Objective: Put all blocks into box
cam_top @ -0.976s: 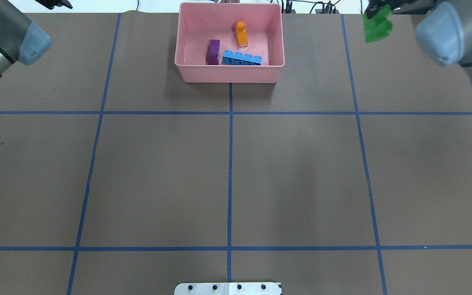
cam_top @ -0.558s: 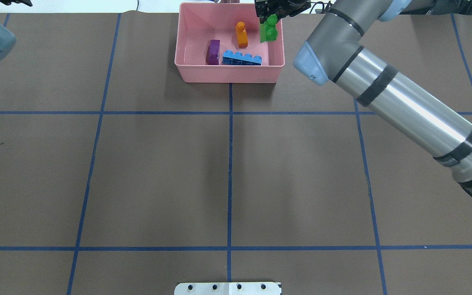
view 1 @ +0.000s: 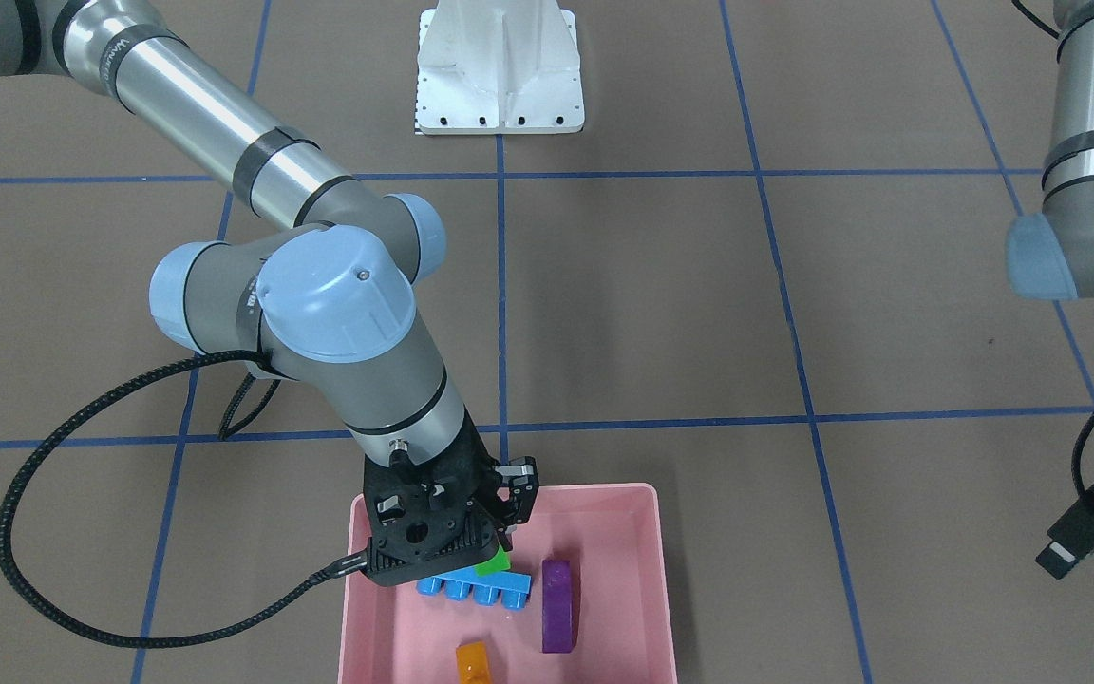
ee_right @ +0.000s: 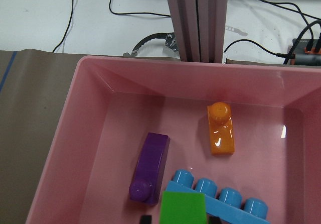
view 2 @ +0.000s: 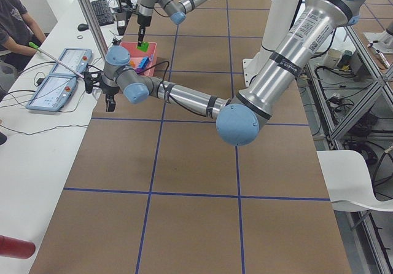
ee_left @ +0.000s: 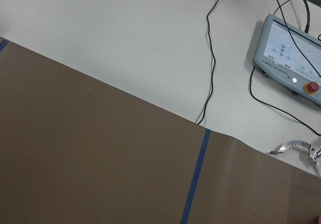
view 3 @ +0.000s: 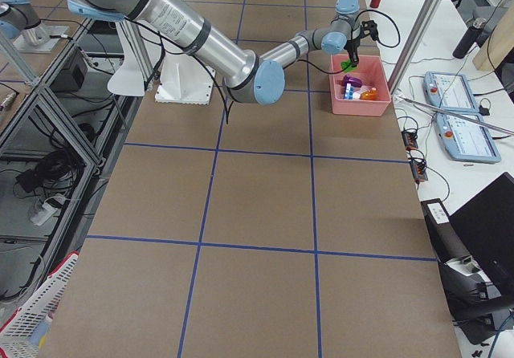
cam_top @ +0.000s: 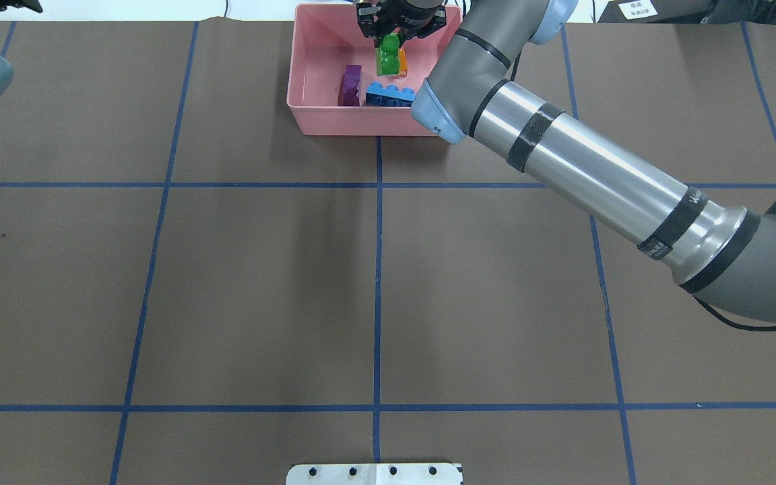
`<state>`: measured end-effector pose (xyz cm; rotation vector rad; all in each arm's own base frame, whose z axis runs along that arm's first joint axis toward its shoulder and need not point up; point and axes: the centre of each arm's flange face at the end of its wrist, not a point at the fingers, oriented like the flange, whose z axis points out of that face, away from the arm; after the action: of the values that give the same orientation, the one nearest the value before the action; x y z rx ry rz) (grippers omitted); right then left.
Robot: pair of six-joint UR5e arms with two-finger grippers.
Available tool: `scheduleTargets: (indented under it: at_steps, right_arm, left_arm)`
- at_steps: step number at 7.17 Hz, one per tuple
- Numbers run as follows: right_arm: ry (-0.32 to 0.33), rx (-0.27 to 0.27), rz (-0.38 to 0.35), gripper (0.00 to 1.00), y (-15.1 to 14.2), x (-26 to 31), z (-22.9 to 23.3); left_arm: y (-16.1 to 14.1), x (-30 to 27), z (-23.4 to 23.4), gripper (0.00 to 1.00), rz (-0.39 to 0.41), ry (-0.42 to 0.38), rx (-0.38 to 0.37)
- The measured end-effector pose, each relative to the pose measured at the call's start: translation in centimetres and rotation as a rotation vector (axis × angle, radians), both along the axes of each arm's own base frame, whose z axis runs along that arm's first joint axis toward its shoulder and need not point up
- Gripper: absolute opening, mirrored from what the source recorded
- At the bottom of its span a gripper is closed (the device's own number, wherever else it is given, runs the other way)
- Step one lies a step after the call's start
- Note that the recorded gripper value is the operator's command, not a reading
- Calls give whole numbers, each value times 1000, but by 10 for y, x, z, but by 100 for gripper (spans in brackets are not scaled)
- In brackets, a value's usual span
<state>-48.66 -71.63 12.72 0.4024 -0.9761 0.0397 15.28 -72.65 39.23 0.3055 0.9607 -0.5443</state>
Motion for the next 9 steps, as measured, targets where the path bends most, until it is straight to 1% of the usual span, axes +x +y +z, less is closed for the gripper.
scheduleTargets:
  at_steps: [1,2,3,4,5,6,7,8,9]
  right_arm:
    - [0,-14,7,100,-3,5,-2]
    - [13,-41,5,100,-9,21,-5]
    - [42,-75,-21,100,-17,54,-9]
    - [96,-95,-74,100,-20,102,-7]
    - [180,-106,-135,100,-11,160,12]
    - [271,-111,-199,100,8,223,50]
    - [348,-109,-263,100,29,288,106]
    - [392,-122,-304,100,46,346,167]
    - [407,-156,-324,100,61,385,220]
  left_arm:
    - [10,-2,9,100,2,-1,-4]
    - [15,-4,15,100,5,0,-10]
    - [20,-8,22,100,28,-8,-3]
    - [29,-28,43,100,80,-49,37]
    - [43,-64,79,100,145,-128,102]
    - [57,-100,115,100,218,-220,159]
    - [69,-140,145,100,298,-318,199]
    - [83,-181,166,100,375,-400,227]
    - [104,-213,178,100,436,-450,230]
